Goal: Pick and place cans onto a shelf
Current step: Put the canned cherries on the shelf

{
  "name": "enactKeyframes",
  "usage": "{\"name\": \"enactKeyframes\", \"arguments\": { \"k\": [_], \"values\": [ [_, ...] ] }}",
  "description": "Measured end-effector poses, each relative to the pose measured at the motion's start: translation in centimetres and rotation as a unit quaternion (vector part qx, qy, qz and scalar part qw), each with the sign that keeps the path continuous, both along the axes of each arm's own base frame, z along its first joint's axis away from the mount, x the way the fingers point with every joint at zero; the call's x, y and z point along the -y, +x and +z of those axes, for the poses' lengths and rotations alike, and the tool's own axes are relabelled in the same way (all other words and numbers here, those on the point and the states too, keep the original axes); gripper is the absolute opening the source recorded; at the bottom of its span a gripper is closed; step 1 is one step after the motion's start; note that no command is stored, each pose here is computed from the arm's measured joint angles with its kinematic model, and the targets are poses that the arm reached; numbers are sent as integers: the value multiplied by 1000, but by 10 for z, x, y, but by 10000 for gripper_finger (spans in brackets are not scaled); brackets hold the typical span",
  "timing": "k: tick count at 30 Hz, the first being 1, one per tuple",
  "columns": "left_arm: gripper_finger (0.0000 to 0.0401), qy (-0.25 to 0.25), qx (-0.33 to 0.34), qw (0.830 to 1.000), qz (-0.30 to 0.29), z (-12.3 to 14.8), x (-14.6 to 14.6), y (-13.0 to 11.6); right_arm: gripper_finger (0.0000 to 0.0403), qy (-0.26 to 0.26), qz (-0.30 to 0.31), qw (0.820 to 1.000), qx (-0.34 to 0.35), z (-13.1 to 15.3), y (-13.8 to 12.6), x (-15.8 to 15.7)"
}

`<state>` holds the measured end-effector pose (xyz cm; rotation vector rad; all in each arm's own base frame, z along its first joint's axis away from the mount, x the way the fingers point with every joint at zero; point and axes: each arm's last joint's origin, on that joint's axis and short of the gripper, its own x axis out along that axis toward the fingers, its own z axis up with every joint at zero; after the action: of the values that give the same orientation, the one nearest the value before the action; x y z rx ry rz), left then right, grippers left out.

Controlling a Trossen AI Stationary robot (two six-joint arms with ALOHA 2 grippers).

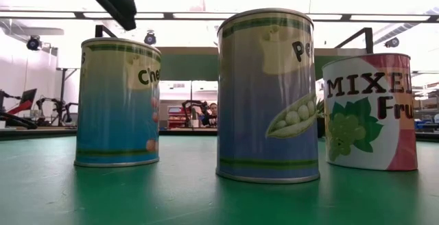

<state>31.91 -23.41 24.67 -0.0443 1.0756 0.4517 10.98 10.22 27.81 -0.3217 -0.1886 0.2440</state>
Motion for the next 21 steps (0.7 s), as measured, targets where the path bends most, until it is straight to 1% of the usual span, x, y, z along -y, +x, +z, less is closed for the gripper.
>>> {"name": "enactKeyframes", "arguments": {
  "k": [4, 7, 9, 13, 16, 18, 21],
  "values": [
    [293, -3, 1, 1000, 8, 2, 0, -1, 9, 0, 0, 1000, 0, 0, 0, 0],
    [306, -27, -16, 999, 22, 1, -2, -1, 9, 0, 0, 1000, 0, 0, 0, 0],
    [325, -38, -23, 999, 30, 1, -3, 0, 9, 0, 0, 1000, 0, 0, 0, 0],
    [372, -44, -25, 998, 32, 0, -3, 0, 9, 4, 1, 1000, -1, 0, 0, 0],
    [395, -50, -33, 998, 21, 0, -2, 0, 9, 5, 1, 1000, -2, 0, 0, 0],
    [396, -67, -45, 997, 13, 0, 0, 0, 9, 4, 1, 1000, -2, 0, 0, 0],
    [385, -51, -51, 997, 16, -3, -3, -1, 9, 3, 1, 1000, -3, 0, 0, 0]
  ]
}}
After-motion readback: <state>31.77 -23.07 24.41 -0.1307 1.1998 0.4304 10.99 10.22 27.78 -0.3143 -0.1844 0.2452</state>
